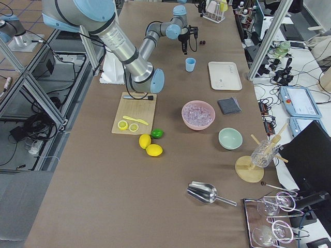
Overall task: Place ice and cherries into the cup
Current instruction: 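Carry the ice cube with the right gripper over the blue cup and release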
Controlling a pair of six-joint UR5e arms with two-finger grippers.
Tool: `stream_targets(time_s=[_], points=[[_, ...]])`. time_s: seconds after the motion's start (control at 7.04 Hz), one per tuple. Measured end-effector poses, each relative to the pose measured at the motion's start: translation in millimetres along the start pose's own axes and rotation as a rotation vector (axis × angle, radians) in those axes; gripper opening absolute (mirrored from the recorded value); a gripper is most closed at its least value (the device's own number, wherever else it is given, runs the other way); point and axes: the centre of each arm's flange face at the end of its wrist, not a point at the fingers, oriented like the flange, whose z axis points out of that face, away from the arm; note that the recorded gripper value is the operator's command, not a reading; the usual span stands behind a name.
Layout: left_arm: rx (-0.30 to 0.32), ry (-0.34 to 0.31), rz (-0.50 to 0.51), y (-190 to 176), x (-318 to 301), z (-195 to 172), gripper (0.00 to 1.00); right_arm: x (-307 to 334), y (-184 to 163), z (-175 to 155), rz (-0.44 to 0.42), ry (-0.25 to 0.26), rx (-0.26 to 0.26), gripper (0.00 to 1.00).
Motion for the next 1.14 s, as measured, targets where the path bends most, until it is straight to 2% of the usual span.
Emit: stream_targets(time_s=[0.57,0.85,0.99,1.14], points=[[-0.01,0.012,0.019,-3,12,9,0.97,-2,-17,26,-0.003,0.029,0.037,0.01],[-0.007,0.015,0.024,-5,16,9,0.97,2,-25,39,-0.002,0.014,0.063,0.33],[-0.008,0.017,0.026,-5,18,9,0.97,5,-26,43,0.001,0.012,0.069,0.58],[-0.009,0.018,0.028,-6,19,10,0.97,7,-27,46,0.004,0.014,0.071,0.99]])
